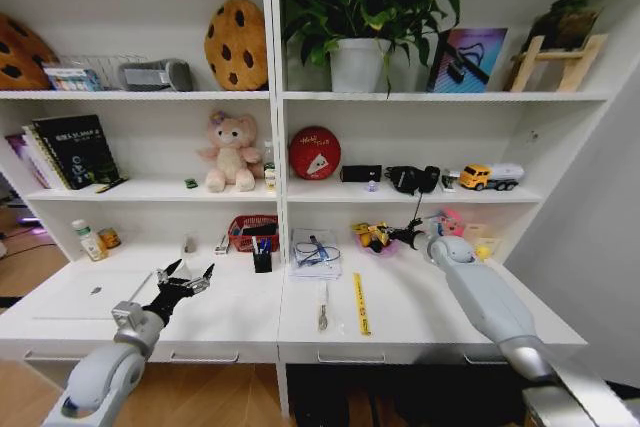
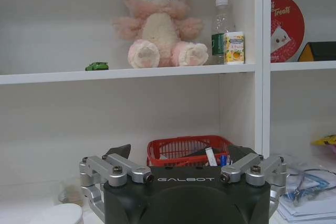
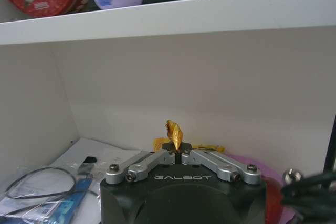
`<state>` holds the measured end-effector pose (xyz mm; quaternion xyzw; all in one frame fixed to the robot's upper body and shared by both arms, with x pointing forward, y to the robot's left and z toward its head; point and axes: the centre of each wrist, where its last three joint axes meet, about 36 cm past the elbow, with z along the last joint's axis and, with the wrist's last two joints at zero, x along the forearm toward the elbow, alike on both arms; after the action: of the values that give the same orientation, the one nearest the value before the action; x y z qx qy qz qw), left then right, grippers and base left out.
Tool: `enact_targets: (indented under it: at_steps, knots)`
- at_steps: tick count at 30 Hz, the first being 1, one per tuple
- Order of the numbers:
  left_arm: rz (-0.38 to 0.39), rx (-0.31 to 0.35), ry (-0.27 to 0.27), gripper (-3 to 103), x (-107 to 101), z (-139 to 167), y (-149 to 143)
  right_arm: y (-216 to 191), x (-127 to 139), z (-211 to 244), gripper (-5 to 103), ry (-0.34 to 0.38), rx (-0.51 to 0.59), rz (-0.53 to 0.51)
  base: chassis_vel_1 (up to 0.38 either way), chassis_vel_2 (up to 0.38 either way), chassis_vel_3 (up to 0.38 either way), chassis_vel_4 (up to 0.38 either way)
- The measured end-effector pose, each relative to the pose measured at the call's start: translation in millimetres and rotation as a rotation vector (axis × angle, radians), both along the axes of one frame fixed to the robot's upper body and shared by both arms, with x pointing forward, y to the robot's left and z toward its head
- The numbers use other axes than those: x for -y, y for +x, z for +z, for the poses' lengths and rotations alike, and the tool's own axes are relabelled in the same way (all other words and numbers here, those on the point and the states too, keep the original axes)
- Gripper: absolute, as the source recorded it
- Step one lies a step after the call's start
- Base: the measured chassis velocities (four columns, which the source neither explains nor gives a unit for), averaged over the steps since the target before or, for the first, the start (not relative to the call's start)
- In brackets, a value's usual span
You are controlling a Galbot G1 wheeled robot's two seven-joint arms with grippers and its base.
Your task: Organize the objects on the table.
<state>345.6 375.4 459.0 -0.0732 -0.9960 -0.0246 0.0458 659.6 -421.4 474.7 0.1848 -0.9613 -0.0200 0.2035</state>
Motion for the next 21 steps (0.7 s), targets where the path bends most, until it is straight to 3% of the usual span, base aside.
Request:
enact_targets:
  at_steps: [13, 21]
  knots:
    - [0.0, 0.0, 0.0, 100, 0.0, 0.0, 0.0, 28.2, 6.7, -5.0, 1, -0.004, -0.043, -0.075, 0.0, 0.0, 0.0, 0.0]
    - [0.0, 0.0, 0.0, 100, 0.0, 0.0, 0.0, 26.5, -11.8, -15.7, 1, -0.067, -0.041, -0.116, 0.0, 0.0, 0.0, 0.0]
